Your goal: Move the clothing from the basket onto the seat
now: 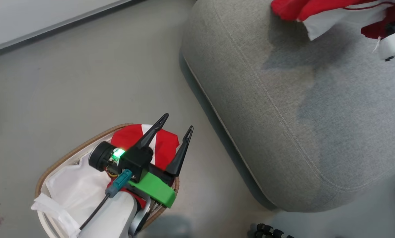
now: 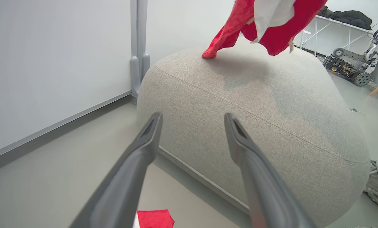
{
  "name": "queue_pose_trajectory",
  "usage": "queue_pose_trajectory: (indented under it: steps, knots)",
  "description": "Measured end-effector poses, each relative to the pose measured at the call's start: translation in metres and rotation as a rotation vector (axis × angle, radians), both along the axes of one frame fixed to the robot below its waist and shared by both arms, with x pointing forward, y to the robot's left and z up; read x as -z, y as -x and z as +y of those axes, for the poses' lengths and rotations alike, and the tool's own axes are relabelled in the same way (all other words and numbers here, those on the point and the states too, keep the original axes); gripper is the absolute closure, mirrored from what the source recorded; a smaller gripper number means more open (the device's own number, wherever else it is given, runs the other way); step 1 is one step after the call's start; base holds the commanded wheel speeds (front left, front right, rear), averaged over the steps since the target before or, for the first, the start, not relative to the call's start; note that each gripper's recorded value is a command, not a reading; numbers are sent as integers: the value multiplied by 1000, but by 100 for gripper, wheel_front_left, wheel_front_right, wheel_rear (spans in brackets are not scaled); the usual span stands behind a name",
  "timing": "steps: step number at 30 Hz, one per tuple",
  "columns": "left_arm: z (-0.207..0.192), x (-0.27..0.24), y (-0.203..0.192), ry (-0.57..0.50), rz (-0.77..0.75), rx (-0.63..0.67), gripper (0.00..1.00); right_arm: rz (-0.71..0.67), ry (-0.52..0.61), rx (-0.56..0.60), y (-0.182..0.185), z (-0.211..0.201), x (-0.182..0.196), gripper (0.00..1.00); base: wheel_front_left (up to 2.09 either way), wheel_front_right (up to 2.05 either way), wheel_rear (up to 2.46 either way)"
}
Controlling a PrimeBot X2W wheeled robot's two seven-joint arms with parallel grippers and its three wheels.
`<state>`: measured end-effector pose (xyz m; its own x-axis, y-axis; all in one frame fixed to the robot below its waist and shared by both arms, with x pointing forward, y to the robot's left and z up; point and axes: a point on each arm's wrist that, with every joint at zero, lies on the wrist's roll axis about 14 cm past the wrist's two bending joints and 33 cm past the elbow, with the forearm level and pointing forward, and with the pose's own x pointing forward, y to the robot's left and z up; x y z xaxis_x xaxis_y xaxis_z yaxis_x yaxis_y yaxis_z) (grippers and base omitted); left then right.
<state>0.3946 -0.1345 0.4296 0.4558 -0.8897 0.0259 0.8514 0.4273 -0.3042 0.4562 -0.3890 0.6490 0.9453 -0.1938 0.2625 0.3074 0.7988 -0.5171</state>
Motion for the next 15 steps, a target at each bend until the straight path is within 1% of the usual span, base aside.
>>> queue_pose_trajectory:
  steps: [4, 7, 10, 13, 14, 15]
  knots:
    - [7, 11, -7, -6, 15, -7, 0, 62, -64, 94, -8, -29, 35, 100, 0, 0, 0]
    - [14, 24, -12, -22, 34, -19, 0, 94, -123, 155, -9, -40, 64, 100, 0, 0, 0]
    - [20, 34, -15, -34, 52, -29, 0, 168, -185, 230, 3, -52, 108, 100, 0, 0, 0]
    - [26, 43, -17, -44, 73, -42, 0, 209, -245, 294, 16, -60, 140, 100, 0, 0, 0]
    - [28, 45, -17, -48, 78, -46, 0, 227, -261, 307, 21, -59, 151, 98, 0, 0, 0]
    - [30, 48, -18, -53, 83, -51, 0, 248, -280, 322, 26, -58, 163, 80, 0, 0, 0]
